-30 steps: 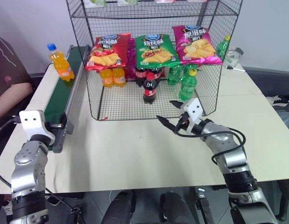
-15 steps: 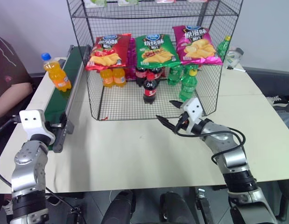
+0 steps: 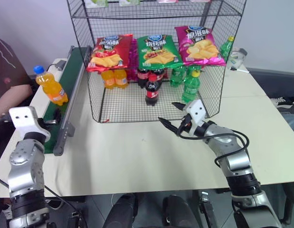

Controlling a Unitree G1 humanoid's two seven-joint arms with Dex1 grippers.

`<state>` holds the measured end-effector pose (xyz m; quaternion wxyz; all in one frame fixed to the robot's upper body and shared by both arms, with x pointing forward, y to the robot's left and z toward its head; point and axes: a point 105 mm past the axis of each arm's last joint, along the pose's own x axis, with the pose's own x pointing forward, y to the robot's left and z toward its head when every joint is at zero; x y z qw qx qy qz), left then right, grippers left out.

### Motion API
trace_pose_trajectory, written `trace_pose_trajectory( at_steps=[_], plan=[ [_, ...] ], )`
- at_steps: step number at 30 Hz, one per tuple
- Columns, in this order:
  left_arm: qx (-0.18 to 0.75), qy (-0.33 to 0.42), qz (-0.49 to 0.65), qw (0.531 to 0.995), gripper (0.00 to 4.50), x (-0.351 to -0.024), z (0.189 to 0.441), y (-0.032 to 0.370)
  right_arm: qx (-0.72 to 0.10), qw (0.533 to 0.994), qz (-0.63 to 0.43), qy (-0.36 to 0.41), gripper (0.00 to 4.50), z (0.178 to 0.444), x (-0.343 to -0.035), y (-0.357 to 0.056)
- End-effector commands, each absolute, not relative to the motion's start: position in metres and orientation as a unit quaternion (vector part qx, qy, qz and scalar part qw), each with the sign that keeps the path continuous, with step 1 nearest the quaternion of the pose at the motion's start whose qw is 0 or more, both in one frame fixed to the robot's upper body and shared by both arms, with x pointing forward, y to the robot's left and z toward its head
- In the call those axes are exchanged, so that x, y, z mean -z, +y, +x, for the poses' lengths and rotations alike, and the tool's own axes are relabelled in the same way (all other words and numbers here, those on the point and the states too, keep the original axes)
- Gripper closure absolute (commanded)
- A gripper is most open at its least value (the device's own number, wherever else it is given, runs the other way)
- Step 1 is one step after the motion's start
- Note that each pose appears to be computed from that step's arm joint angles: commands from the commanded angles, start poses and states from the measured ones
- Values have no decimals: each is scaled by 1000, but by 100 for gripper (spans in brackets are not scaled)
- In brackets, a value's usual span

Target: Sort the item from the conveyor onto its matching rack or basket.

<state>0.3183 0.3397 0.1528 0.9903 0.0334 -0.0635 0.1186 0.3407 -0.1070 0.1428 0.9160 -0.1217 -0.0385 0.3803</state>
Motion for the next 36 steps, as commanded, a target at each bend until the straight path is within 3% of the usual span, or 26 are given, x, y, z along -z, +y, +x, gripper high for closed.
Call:
trace_pose_trajectory(
  at_steps=[1,29,32,34,36],
  plan=[
    [-132,-98,43,985,5,-173,314,349,-388,910,-127,-70,0,339,-159,-100],
    [-132,-96,20,986,5,-174,310,349,-393,908,-126,-68,0,337,-158,-98],
    [-137,-94,20,986,89,-173,308,351,-394,908,-126,-69,0,337,-158,-98],
    [-138,-91,22,986,171,-172,307,351,-393,908,-126,-68,0,337,-158,-99],
    [-135,-90,24,986,171,-173,307,350,-393,908,-126,-68,0,337,-158,-99]
  ],
)
